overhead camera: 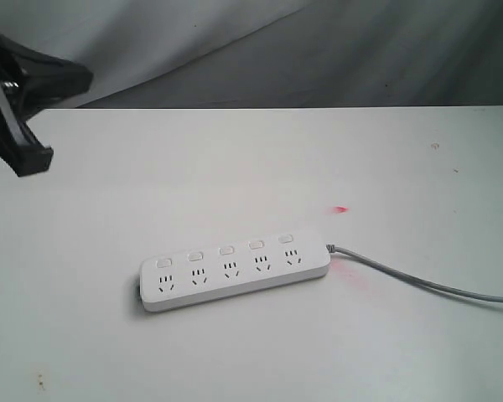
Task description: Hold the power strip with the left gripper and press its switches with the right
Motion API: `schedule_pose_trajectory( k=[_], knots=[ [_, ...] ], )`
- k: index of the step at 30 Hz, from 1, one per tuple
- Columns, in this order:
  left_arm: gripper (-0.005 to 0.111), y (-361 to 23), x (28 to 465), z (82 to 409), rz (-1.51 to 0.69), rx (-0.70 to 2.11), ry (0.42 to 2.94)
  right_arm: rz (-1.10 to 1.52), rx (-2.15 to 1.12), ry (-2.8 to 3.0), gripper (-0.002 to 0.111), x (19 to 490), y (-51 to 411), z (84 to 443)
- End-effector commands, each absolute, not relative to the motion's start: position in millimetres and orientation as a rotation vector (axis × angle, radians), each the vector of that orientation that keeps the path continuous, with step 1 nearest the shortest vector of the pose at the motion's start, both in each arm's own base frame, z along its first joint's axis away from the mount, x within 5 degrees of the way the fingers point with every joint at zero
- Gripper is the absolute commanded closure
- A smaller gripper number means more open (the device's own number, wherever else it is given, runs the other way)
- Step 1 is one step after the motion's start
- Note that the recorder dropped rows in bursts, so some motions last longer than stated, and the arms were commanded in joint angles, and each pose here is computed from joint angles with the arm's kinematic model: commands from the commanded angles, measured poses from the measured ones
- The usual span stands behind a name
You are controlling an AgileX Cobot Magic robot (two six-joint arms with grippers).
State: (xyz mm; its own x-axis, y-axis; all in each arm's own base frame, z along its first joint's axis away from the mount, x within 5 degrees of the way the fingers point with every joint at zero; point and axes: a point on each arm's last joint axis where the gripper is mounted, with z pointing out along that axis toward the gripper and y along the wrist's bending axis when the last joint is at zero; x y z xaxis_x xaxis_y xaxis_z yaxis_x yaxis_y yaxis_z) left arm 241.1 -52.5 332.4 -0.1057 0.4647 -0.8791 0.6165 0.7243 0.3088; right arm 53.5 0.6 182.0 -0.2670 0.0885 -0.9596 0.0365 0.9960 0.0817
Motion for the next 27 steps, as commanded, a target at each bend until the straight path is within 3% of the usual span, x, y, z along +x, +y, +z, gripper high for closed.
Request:
schedule_pose_trajectory(
  k=[1,17,22,27],
  knots=[
    [0.106,-54,215,361,-0.331,0.619,1.734,0.047,0.102,1.834,0.108,53,0,181],
    [0.106,-46,141,400,-0.136,0.690,1.558,0.047,0.102,1.834,0.108,53,0,181],
    [0.106,-28,111,396,-0.179,0.318,1.681,0.047,0.102,1.834,0.108,53,0,181],
    [0.106,-9,74,379,-0.136,0.028,1.566,0.047,0.102,1.834,0.108,53,0,181]
  ],
)
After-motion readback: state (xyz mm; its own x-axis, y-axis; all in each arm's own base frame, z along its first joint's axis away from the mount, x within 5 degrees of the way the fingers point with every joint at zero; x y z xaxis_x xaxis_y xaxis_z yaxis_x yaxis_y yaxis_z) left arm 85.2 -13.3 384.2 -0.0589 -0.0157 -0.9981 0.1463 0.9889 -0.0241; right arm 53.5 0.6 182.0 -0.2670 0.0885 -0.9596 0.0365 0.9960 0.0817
